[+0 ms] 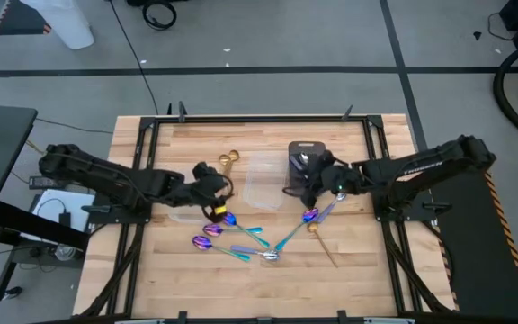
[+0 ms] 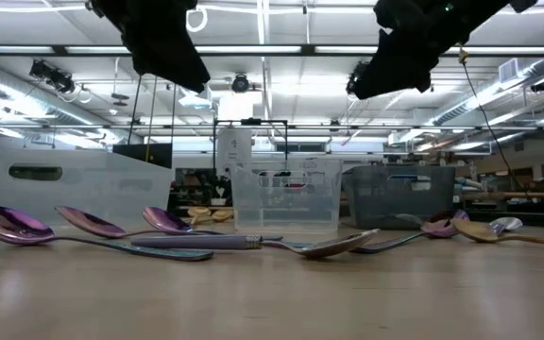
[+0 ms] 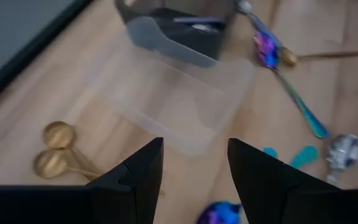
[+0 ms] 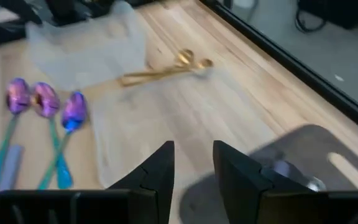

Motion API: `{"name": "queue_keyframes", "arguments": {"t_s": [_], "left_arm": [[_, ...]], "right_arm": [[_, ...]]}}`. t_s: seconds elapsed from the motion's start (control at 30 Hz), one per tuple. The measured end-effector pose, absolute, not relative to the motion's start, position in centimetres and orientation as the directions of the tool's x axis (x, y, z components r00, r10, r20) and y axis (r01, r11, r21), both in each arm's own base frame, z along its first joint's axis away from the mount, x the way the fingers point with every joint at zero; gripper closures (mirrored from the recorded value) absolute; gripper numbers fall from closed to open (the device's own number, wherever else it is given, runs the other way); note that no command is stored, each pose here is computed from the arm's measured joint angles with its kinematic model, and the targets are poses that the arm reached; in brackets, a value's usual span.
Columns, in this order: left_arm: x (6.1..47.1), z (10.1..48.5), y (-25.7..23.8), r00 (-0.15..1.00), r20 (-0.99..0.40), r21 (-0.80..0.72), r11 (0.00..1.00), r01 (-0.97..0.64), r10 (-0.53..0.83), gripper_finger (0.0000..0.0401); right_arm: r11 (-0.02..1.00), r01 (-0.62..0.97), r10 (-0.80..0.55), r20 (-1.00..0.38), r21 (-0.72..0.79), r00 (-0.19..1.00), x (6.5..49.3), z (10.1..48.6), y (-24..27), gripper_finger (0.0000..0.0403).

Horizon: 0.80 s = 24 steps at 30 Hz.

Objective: Sort silverware by color (type)
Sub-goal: Put the blue spoon into the left transparent bin

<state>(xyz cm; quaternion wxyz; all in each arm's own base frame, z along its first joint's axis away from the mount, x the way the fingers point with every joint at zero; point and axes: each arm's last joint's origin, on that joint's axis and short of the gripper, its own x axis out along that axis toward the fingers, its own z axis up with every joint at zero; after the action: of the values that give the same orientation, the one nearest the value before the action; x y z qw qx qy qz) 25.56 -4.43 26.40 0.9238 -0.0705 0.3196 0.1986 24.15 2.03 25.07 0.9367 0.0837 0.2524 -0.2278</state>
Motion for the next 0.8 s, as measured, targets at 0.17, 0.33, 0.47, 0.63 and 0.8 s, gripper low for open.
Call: {"name": "queue_keyframes", "arguments": {"t_s": [0.17,0.33,0.47,0.63,0.8], "left_arm": [[25.6,26.0,-6.1,0.722,-0.659,-0.088,0.931,-0.353,0.211,0.0214],[25.1,25.9,-7.8,0.728,-0.671,-0.164,0.930,-0.328,0.138,0.0213],[24.8,25.8,-8.9,0.728,-0.678,-0.217,0.918,-0.332,0.103,0.0214],[25.1,24.9,-10.3,0.695,-0.718,-0.270,0.906,-0.326,0.037,0.0214],[26.5,24.0,-12.4,0.634,-0.772,-0.274,0.923,-0.271,-0.043,0.0214]], "right_arm": [[0.896,0.438,-0.362,-0.464,0.065,0.809,24.8,23.4,3.3,0.0281],[0.908,0.414,-0.341,-0.459,0.065,0.820,25.4,22.2,4.4,0.0281],[0.904,0.426,-0.365,-0.444,0.041,0.818,25.8,21.7,5.1,0.0281],[0.891,0.454,-0.409,-0.428,0.004,0.806,26.2,21.0,5.9,0.0281],[0.877,0.478,-0.456,-0.403,-0.052,0.794,26.5,20.4,6.4,0.0281]]}}
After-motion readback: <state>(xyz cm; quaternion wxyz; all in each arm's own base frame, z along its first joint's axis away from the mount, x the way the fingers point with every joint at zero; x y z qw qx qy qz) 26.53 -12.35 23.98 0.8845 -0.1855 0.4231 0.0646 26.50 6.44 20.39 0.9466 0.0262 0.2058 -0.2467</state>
